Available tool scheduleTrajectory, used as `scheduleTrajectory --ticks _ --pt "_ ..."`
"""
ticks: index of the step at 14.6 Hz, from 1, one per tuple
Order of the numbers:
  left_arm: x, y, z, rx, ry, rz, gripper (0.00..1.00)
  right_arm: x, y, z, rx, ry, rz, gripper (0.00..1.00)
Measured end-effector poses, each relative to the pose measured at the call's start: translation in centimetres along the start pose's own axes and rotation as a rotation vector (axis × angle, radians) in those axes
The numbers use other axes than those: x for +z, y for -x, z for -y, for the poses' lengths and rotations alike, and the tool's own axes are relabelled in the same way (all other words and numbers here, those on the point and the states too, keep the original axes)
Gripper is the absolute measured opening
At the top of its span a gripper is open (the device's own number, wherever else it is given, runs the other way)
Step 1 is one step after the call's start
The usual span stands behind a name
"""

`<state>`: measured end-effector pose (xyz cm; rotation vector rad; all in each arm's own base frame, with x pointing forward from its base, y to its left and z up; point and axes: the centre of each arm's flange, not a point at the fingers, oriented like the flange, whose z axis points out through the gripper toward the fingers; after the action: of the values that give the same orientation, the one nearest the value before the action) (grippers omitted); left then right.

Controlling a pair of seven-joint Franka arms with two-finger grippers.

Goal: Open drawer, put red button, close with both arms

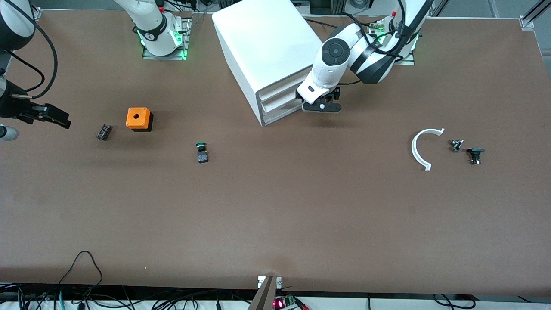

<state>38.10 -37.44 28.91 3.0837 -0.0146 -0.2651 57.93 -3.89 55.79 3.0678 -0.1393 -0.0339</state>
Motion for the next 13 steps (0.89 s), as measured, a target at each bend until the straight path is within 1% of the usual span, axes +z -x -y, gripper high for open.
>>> scheduleTrajectory --ticks 2,4,5,8,9,11,13 --pt "-0.1 0.3 -0.3 0.007 0.001 -0.001 1.0 -0.1 0.4 0.0 -0.007 -0.002 -0.001 1.0" --pt "-1.2 -0.8 0.6 -0.019 0.013 -0.026 1.0 -0.1 1.1 0.0 -0.01 -0.004 -0.015 1.0" --pt "-2.4 -2.1 1.8 -0.052 0.025 -0.049 1.0 0.0 1.5 0.0 -0.012 -0.005 -0.023 1.0" --pt "-8.0 -8.0 7.8 -0.204 0.067 -0.137 1.0 0.2 2.8 0.0 -0.013 -0.008 -0.031 1.0" --pt "-9.9 -9.8 10.0 -0.253 0.069 -0.151 1.0 0.1 3.0 0.0 -0.013 -0.008 -0.032 1.0" --pt "-13.5 -12.2 13.9 -0.332 0.053 -0.146 1.0 0.1 3.1 0.0 -0.014 -0.009 -0.035 1.0" --pt "-17.4 -13.0 16.1 -0.354 0.024 -0.124 1.0 0.1 3.1 0.1 -0.014 -0.009 -0.037 1.0"
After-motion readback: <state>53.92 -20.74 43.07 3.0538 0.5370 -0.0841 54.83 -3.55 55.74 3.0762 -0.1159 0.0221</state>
